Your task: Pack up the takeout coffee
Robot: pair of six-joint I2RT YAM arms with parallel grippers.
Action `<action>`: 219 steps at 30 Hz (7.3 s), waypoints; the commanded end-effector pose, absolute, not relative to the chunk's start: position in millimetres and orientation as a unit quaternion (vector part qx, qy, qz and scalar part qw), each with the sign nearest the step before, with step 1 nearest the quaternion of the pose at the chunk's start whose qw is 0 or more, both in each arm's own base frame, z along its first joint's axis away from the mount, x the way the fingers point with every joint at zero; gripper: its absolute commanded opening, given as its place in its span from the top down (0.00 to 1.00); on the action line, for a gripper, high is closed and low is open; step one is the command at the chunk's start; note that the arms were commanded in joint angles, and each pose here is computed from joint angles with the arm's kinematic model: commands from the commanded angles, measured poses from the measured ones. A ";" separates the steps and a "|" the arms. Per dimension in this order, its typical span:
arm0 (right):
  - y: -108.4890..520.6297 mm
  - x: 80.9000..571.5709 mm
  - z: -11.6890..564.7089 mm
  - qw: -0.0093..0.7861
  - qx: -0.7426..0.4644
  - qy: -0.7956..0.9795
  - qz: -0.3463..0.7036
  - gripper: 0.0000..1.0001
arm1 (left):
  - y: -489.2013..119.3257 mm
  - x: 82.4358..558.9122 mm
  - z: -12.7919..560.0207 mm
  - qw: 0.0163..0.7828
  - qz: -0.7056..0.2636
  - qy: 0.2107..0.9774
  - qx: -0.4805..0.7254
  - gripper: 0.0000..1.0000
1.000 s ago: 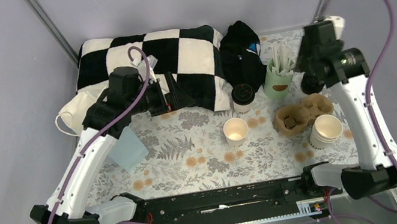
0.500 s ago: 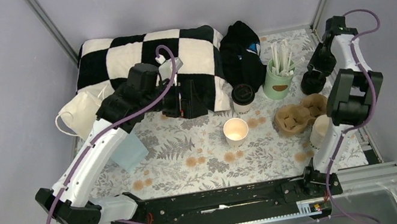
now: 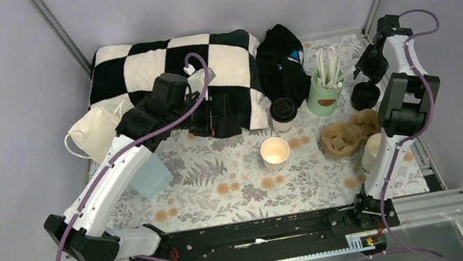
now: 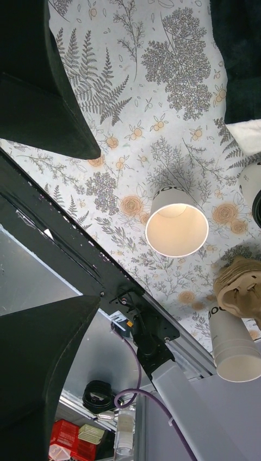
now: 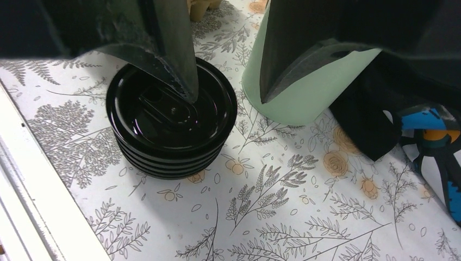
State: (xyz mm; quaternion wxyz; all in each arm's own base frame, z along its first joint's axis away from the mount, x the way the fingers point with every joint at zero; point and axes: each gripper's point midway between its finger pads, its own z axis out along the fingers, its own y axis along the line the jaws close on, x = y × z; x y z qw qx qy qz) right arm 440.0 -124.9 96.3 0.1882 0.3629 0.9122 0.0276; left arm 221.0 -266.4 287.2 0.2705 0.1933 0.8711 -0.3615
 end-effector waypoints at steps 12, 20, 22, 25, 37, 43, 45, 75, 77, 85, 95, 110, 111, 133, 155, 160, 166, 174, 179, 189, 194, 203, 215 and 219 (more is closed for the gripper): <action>-116.8 454.6 75.3 0.173 0.379 0.909 0.021 0.56 | -267.2 225.7 303.4 0.299 -0.364 0.857 0.207 0.01; -119.4 454.3 69.5 0.169 0.383 0.908 0.009 0.61 | -266.5 225.4 303.7 0.300 -0.363 0.857 0.208 0.01; -119.5 453.9 68.0 0.166 0.382 0.909 0.008 0.62 | -266.7 225.1 304.4 0.300 -0.364 0.857 0.208 0.01; -120.6 454.4 68.6 0.169 0.382 0.909 0.005 0.66 | -266.9 225.1 305.0 0.301 -0.365 0.856 0.209 0.01; -122.8 451.7 82.1 0.179 0.381 0.907 -0.001 0.82 | -266.3 224.3 306.3 0.302 -0.365 0.855 0.209 0.01; -122.4 448.4 88.0 0.180 0.381 0.907 -0.003 0.90 | -267.0 224.0 306.0 0.301 -0.367 0.855 0.209 0.01; -122.2 447.1 91.0 0.181 0.381 0.907 -0.003 0.91 | -267.1 223.7 306.2 0.301 -0.368 0.855 0.209 0.01; -111.6 442.1 87.9 0.156 0.350 0.923 0.019 0.94 | -268.2 224.0 307.4 0.302 -0.370 0.852 0.212 0.01; -120.5 430.8 94.9 0.142 0.336 0.930 -0.039 0.92 | -268.7 224.1 308.8 0.302 -0.371 0.852 0.213 0.01; -108.1 431.5 90.6 0.173 0.327 0.929 -0.003 0.78 | -269.8 225.8 306.6 0.299 -0.370 0.853 0.213 0.01; -117.4 427.3 88.7 0.146 0.319 0.936 -0.016 0.66 | -269.9 222.9 307.0 0.296 -0.375 0.852 0.214 0.01; -114.3 429.7 76.4 0.146 0.325 0.934 -0.006 0.63 | -268.7 220.1 306.0 0.295 -0.376 0.852 0.215 0.01; -114.7 430.3 77.3 0.148 0.325 0.934 -0.007 0.65 | -269.0 220.4 306.5 0.295 -0.376 0.852 0.215 0.01; -119.7 428.7 93.1 0.154 0.328 0.932 -0.022 0.90 | -269.7 220.9 307.0 0.295 -0.377 0.851 0.215 0.01; 26.1 395.8 359.2 0.425 0.148 0.844 0.294 0.99 | -271.3 231.0 337.2 0.309 -0.399 0.844 0.181 0.01; 185.7 341.0 444.4 0.373 0.013 0.728 0.575 0.98 | -269.7 234.2 369.3 0.329 -0.439 0.826 0.130 0.01; 284.2 258.7 486.2 0.280 -0.103 0.610 0.734 0.98 | -265.7 224.5 418.8 0.348 -0.530 0.770 0.075 0.01; 290.5 220.9 505.8 0.257 -0.133 0.554 0.781 0.99 | -250.5 194.5 491.0 0.411 -0.648 0.639 0.049 0.01; 292.3 207.5 511.2 0.245 -0.137 0.538 0.795 1.00 | -258.3 203.0 494.6 0.360 -0.679 0.640 0.006 0.01; 297.7 201.1 510.2 0.236 -0.138 0.530 0.803 1.00 | -275.1 217.4 490.3 0.309 -0.690 0.655 -0.002 0.01; 299.9 202.7 506.6 0.237 -0.132 0.534 0.801 1.00 | -277.5 215.6 491.6 0.301 -0.697 0.651 0.007 0.01; 302.1 204.7 498.2 0.240 -0.124 0.541 0.796 1.00 | -278.1 213.9 486.8 0.293 -0.698 0.654 0.007 0.11; 302.9 206.6 491.9 0.244 -0.115 0.548 0.791 0.99 | -278.4 214.1 478.2 0.284 -0.693 0.663 0.001 0.34; 303.4 207.7 488.5 0.245 -0.113 0.554 0.787 0.94 | -278.1 216.3 471.6 0.283 -0.683 0.673 -0.006 0.37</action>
